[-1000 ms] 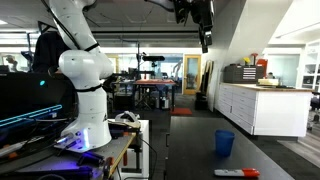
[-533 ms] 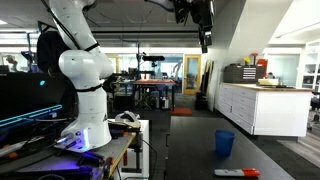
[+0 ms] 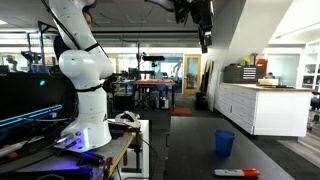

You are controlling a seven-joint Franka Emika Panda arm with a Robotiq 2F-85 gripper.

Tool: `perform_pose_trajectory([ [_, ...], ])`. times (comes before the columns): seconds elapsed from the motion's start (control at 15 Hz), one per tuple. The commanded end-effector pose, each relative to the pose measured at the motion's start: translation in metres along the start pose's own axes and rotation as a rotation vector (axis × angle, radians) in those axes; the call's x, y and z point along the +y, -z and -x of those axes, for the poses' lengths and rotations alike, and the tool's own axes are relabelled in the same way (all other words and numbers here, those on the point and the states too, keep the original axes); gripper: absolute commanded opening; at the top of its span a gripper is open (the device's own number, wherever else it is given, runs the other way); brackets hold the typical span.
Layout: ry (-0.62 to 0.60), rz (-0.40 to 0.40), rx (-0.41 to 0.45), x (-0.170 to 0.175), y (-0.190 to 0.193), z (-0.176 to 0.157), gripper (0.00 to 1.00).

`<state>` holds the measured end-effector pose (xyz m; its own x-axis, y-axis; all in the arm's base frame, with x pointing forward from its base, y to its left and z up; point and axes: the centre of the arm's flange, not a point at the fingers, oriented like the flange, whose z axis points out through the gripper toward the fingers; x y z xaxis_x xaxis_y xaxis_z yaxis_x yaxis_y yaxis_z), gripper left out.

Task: Put the marker in the cup

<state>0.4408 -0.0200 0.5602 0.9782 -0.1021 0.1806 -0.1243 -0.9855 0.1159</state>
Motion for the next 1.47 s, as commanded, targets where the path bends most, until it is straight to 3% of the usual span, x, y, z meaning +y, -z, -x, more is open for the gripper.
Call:
perform_pose_trajectory([
  [0.0,-0.006,0.003,0.006,-0.001,-0.005,-0.003,1.00],
  [1.4,0.037,-0.041,-0.015,0.034,-0.098,-0.047,1.00],
])
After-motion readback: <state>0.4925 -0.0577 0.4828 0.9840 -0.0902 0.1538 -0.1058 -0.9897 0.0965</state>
